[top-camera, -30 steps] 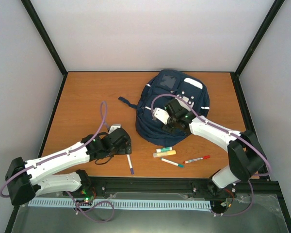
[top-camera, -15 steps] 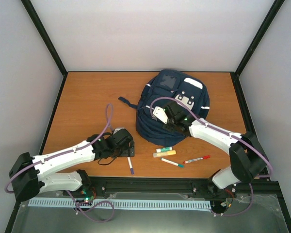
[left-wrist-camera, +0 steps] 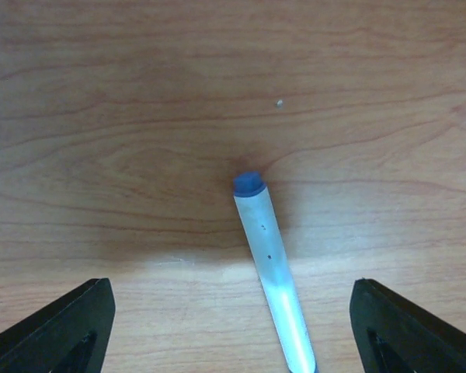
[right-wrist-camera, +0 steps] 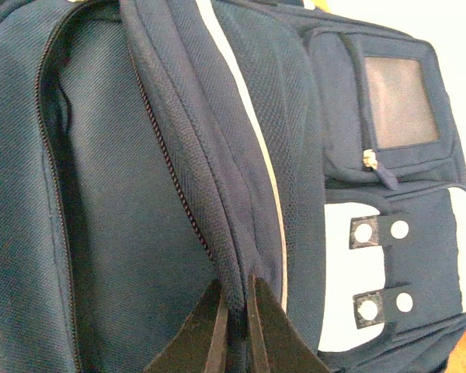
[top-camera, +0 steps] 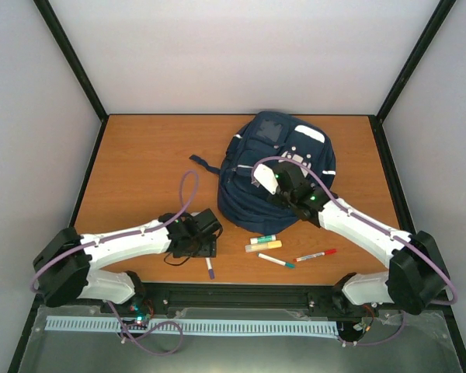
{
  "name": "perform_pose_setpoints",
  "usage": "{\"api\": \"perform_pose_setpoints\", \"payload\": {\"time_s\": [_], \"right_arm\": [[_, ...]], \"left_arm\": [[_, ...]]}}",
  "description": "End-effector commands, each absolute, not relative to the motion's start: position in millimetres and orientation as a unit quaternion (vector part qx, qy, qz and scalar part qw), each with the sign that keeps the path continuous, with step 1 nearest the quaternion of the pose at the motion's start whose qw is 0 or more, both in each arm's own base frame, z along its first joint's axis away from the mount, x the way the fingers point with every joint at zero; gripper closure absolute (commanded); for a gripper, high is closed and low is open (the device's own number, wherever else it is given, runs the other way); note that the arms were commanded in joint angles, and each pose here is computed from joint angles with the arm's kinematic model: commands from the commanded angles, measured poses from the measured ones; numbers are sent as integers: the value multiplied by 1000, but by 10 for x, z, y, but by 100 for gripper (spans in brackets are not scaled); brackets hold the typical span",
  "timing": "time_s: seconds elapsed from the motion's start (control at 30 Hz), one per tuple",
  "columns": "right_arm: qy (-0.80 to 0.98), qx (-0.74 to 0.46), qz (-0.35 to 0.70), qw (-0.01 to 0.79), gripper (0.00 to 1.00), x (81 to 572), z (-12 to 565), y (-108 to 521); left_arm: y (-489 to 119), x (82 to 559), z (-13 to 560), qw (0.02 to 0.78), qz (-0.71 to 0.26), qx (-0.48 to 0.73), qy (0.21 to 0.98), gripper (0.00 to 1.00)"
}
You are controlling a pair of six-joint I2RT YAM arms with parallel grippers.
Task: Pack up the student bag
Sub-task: Pick up the stationery from the center of the board.
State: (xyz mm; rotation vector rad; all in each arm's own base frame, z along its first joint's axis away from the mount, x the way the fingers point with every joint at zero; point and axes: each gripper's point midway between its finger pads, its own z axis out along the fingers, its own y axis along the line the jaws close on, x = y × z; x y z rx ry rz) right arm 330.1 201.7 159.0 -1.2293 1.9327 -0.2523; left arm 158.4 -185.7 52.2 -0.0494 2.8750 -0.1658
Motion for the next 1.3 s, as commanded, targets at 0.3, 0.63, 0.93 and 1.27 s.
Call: {"api": "perform_pose_setpoints", "payload": {"time_s": [0.3,0.63,0.93,1.27], "right_arm": [[762,-450,-102,455,97,3391,1802,1967],[769,-430,-96,463,97,3434,1824,1881],[773,-431,-91,457,97,3437,1787,1876],[774,-428,-87,458,97,3440,1800,1859]], "left_arm": [[-2018,1485,349,87,-66,-6,994,35],[-2044,1456,263,70,-57,8,996,53],[-2080,1418,122,44,-43,22,998,65],[-2092,1408,162,38,-42,37,998,84]]}}
